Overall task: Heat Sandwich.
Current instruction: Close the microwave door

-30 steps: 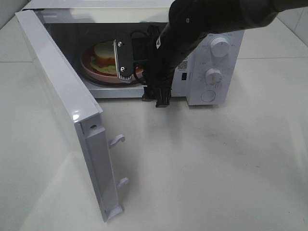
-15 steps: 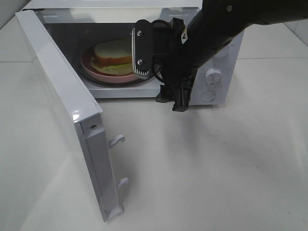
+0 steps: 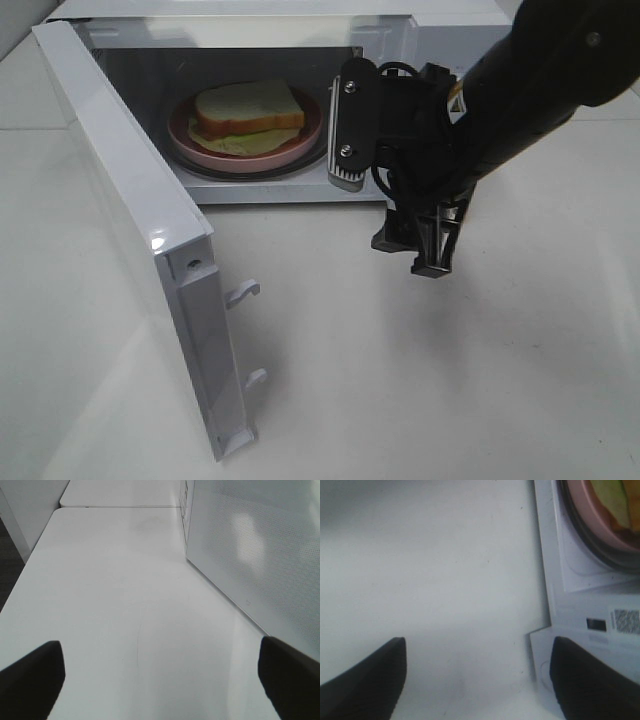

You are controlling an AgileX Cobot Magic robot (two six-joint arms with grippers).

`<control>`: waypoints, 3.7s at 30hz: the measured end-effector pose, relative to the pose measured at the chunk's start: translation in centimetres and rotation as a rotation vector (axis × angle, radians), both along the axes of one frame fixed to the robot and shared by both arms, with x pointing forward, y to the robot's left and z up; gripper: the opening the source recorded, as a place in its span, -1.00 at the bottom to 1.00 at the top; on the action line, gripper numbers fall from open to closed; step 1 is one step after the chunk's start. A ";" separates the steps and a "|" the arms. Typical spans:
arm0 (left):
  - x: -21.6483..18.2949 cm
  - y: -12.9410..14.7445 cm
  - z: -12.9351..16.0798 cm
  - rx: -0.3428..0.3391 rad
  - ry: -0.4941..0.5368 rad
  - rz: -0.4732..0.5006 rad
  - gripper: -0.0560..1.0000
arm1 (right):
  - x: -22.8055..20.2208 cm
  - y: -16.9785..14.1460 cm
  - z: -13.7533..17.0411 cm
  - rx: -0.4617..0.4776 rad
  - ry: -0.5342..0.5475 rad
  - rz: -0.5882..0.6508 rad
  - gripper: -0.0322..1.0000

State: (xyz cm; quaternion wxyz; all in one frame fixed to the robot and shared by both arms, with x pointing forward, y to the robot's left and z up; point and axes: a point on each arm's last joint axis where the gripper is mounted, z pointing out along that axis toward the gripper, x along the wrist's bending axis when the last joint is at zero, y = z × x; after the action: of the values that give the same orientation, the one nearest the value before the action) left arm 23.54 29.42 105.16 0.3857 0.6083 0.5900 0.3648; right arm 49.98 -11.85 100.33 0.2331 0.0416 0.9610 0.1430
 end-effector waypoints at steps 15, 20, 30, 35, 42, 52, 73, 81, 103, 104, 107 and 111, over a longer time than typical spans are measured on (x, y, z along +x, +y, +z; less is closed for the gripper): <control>0.0 0.0 0.0 0.000 0.000 0.000 0.98 | -5.8 -4.6 2.6 0.131 0.158 -0.450 0.54; 0.0 0.0 0.0 0.000 0.000 0.000 0.98 | -8.0 -6.4 4.1 0.153 0.230 -0.641 0.54; 0.0 0.0 0.0 0.000 0.000 0.000 0.98 | -11.2 -8.9 5.8 0.102 0.299 -0.778 0.54; 0.0 0.0 0.0 0.000 0.000 0.000 0.98 | -13.2 -10.3 6.0 0.085 0.310 -0.792 0.54; 0.0 0.0 0.0 0.000 0.000 0.000 0.98 | -16.2 -12.5 6.0 0.160 0.266 -0.787 0.54; 0.0 0.0 0.0 0.000 0.000 0.000 0.98 | -19.5 -15.7 3.9 0.256 0.233 -0.934 0.54; 0.0 0.0 0.0 0.000 0.000 0.000 0.98 | -26.4 -19.1 5.5 0.739 -0.192 -1.114 0.54; 0.0 0.0 0.0 0.000 0.000 0.000 0.98 | -27.3 -18.8 4.5 0.820 -0.235 -1.148 0.54; 0.0 0.0 0.0 0.000 0.000 0.000 0.98 | -27.1 -18.7 4.5 0.830 -0.240 -1.143 0.54; 0.0 0.0 0.0 0.000 0.000 0.000 0.98 | -27.1 -18.7 4.5 0.830 -0.240 -1.143 0.54; 0.0 0.0 0.0 0.000 0.000 0.000 0.98 | -27.1 -18.7 4.5 0.830 -0.240 -1.143 0.54; 0.0 0.0 0.0 0.000 0.000 0.000 0.98 | -27.1 -18.7 4.5 0.830 -0.240 -1.143 0.54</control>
State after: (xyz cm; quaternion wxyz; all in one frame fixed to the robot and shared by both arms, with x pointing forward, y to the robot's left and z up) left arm 23.54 29.42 105.16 0.3857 0.6083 0.5900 0.3648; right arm 22.92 -30.55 104.79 0.3407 0.6079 0.6227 0.3558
